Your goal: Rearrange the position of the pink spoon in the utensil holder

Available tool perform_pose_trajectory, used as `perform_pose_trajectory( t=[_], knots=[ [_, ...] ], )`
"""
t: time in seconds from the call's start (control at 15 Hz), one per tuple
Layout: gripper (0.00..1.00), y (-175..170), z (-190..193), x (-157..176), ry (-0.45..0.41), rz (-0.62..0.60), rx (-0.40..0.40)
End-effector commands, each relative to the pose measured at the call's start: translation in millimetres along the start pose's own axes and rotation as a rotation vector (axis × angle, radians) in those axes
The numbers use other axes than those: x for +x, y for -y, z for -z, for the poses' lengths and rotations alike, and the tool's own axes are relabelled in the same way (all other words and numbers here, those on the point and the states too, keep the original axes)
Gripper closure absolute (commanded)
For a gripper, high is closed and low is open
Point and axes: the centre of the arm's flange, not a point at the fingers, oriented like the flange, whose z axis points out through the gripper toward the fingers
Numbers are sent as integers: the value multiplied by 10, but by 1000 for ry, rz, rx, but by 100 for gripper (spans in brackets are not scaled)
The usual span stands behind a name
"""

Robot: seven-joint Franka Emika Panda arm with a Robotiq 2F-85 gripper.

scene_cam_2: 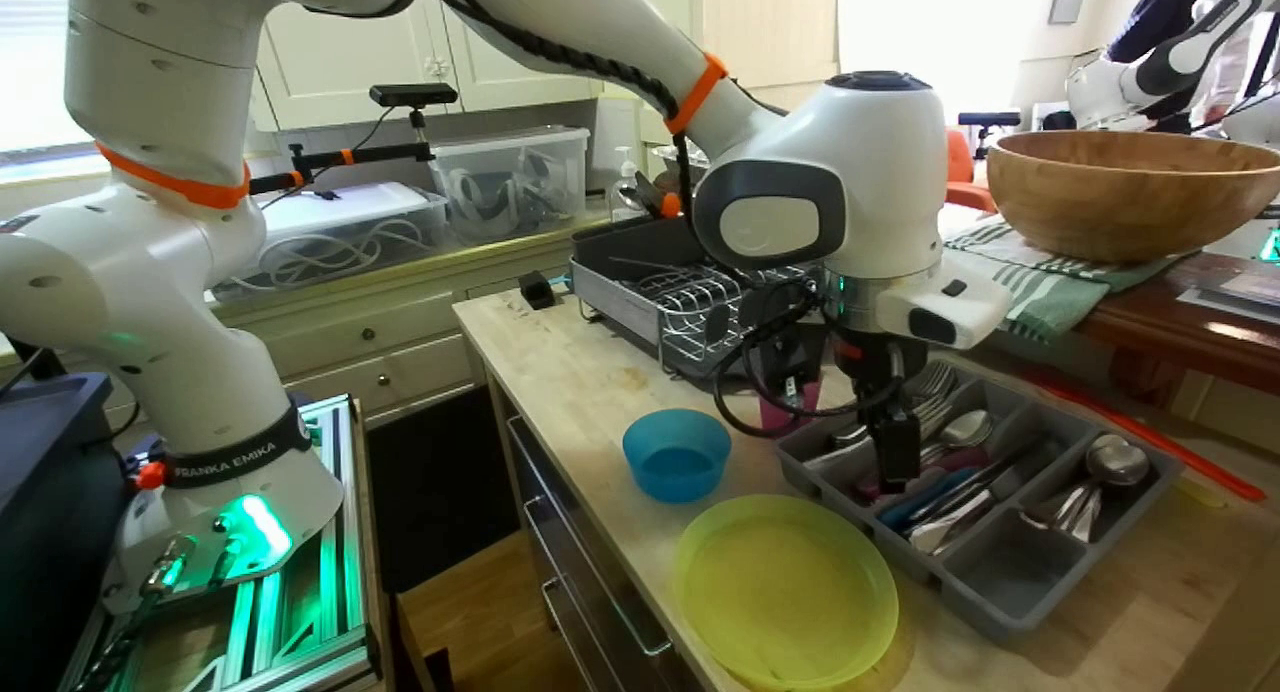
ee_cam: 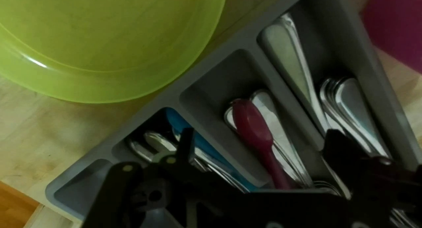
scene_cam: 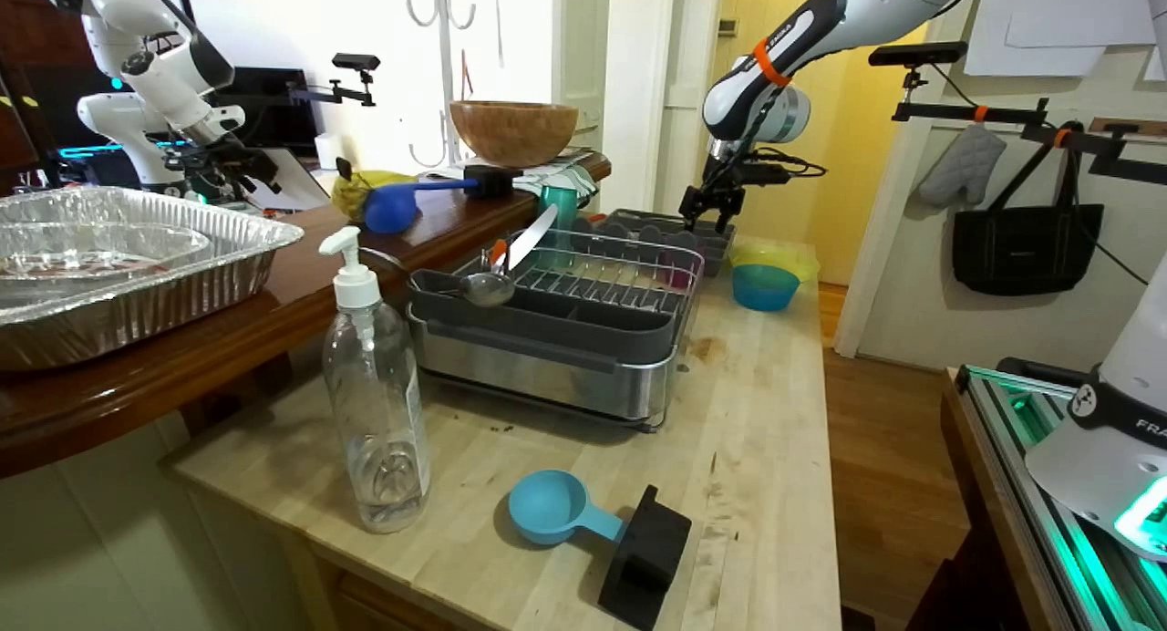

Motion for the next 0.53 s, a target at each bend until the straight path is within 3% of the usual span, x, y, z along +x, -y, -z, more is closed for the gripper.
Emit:
perform_pose_trajectory(
  t=[0.0, 0.47],
  knots=[
    [0, -76, -153, 163, -26, -83, 18],
    [0, -74, -208, 211, 5, -173, 34]
  ],
)
